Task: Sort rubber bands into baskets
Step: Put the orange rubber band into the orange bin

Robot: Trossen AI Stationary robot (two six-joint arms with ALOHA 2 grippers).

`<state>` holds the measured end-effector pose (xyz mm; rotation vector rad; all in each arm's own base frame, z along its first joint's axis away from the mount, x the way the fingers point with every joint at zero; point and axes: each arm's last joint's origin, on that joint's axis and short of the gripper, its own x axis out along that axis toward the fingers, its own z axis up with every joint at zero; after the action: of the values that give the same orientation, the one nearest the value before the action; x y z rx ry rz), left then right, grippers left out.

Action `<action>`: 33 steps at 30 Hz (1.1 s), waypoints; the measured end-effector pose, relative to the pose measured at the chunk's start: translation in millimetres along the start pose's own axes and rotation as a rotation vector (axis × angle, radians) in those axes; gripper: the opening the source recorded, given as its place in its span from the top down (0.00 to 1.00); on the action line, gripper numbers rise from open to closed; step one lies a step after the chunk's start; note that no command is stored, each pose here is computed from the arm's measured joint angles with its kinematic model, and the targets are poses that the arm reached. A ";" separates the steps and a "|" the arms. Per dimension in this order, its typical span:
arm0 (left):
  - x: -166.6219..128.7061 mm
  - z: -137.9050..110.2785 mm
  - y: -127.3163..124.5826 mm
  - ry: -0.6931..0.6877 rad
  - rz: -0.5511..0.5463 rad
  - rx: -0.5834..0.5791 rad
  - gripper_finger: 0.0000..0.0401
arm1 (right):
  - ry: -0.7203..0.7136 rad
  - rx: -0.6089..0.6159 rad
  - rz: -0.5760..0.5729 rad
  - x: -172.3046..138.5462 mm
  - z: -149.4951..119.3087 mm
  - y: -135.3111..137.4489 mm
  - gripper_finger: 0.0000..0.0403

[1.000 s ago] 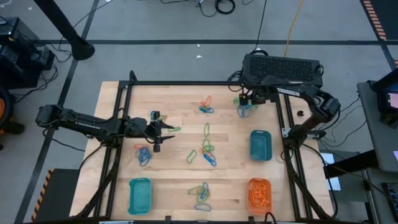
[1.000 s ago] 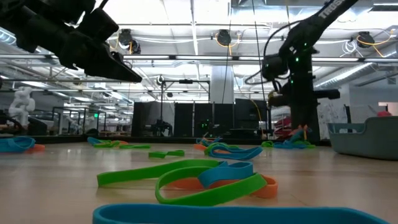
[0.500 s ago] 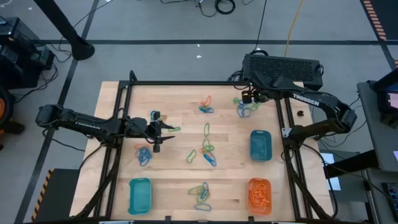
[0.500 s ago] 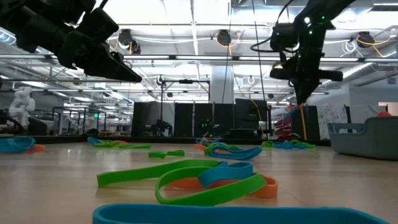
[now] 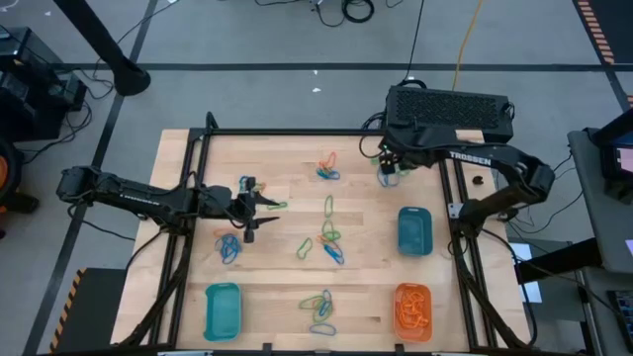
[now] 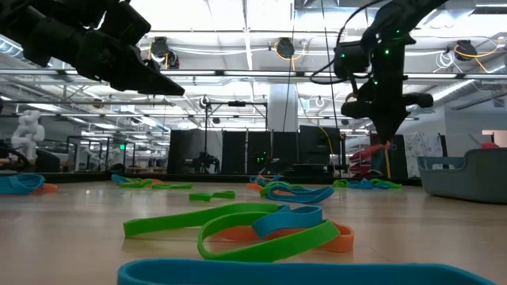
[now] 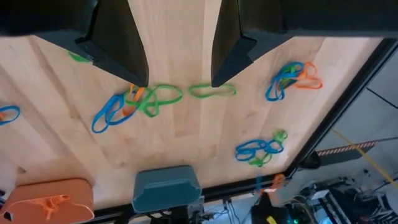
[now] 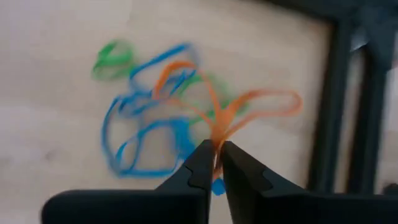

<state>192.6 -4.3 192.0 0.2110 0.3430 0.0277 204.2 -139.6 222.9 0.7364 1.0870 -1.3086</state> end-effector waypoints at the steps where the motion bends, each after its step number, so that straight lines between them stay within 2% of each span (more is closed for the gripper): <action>1: 0.0 0.0 0.0 0.000 0.000 0.001 0.54 | 0.038 -0.008 0.029 1.5 -1.6 2.6 0.90; 4: 0.0 -0.2 -0.1 0.002 -0.001 0.001 0.54 | 0.119 -0.045 0.091 2.7 -9.1 11.8 0.84; 13: 0.0 -1.6 -0.4 0.017 -0.007 0.001 0.54 | 0.131 -0.086 0.079 6.7 -16.6 22.7 0.66; 16: 0.0 -1.6 -0.4 0.016 -0.007 0.001 0.54 | 0.115 -0.090 0.156 6.1 -16.6 32.2 0.62; 21: 0.0 -1.5 -0.4 0.015 -0.006 0.000 0.54 | 0.057 -0.171 0.298 2.6 -22.8 56.7 0.60; 25: 0.0 -1.5 -0.4 0.015 -0.007 0.000 0.54 | 0.029 -0.201 0.335 4.2 -27.8 70.0 0.60; 33: 0.0 -0.7 -0.6 0.005 -0.018 0.000 0.54 | 0.077 -0.241 0.242 38.4 -38.6 90.2 0.60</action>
<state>192.4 -4.7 191.2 0.2079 0.3499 0.0105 281.3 -104.6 160.3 0.7162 1.1548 -0.9330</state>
